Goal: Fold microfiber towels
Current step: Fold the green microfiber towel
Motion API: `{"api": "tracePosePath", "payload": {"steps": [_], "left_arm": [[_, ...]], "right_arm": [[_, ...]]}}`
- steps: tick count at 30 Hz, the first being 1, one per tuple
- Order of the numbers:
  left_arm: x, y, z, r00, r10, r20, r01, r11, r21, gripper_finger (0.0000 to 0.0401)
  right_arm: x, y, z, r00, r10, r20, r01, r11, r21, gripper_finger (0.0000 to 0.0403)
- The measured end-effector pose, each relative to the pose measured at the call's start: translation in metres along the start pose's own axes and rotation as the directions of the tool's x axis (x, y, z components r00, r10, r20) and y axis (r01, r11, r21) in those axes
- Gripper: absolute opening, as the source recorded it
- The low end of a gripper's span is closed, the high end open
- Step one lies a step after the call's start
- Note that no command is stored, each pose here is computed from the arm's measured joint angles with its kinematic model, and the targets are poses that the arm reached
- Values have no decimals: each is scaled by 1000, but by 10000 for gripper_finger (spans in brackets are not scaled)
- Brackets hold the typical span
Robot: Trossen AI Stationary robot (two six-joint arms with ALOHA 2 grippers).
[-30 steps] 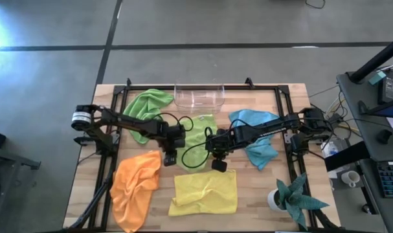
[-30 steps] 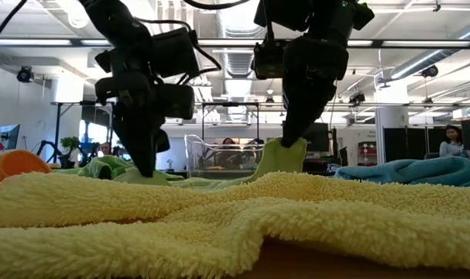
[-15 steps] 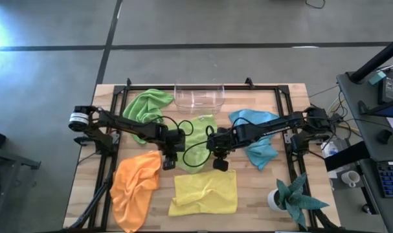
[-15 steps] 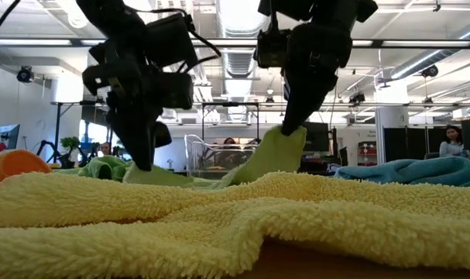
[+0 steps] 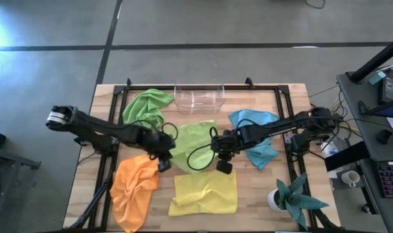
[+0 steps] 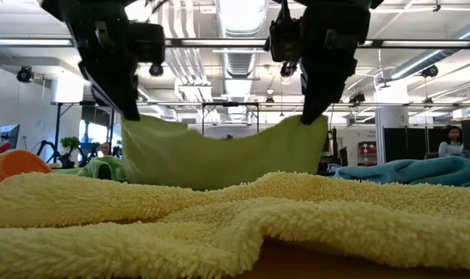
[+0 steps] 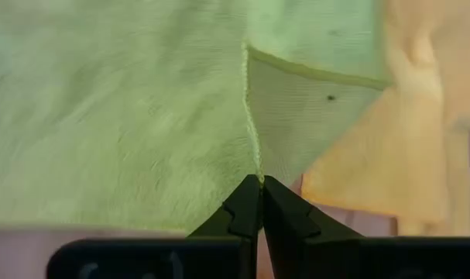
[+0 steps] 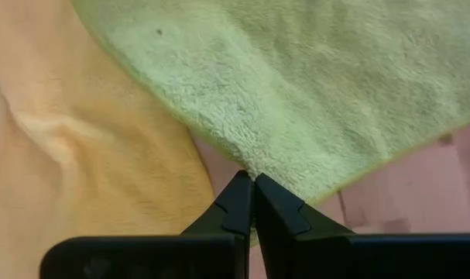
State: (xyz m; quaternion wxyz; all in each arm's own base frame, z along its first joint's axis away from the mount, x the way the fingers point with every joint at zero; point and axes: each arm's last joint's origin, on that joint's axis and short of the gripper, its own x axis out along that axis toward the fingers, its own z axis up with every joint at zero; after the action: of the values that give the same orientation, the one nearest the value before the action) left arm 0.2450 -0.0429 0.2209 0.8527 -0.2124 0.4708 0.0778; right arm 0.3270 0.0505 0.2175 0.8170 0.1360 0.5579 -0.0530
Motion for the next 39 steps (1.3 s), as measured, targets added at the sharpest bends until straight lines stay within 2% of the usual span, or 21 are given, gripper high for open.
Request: {"api": "tracePosePath", "payload": {"steps": [5, 12, 19, 26, 32, 39], "left_arm": [[-9, -9, -19, 992, 84, 90, -67, 981, -180, 0], [-15, -25, -38, 956, 182, 228, -98, 937, -335, 0], [-14, -33, -47, 897, 283, 340, -126, 900, -416, 0], [-6, -33, -49, 864, 351, 362, -181, 886, -426, 0], [1, -27, -53, 790, 469, 396, -226, 822, -523, 0], [15, -23, -58, 740, 550, 388, -220, 742, -633, 0]], "right_arm": [[-6, 5, -2, 1000, 16, 16, -17, 997, 73, 9], [-7, 6, -2, 999, 33, 11, -34, 990, 137, 9], [-7, -6, 3, 999, -11, 35, 5, 985, 174, 9], [-8, -32, 14, 995, -82, 63, 61, 959, 278, 9], [-10, -57, 23, 987, -137, 89, 102, 940, 325, 9], [5, -84, 37, 974, -191, 125, 129, 912, 389, 9]]}}
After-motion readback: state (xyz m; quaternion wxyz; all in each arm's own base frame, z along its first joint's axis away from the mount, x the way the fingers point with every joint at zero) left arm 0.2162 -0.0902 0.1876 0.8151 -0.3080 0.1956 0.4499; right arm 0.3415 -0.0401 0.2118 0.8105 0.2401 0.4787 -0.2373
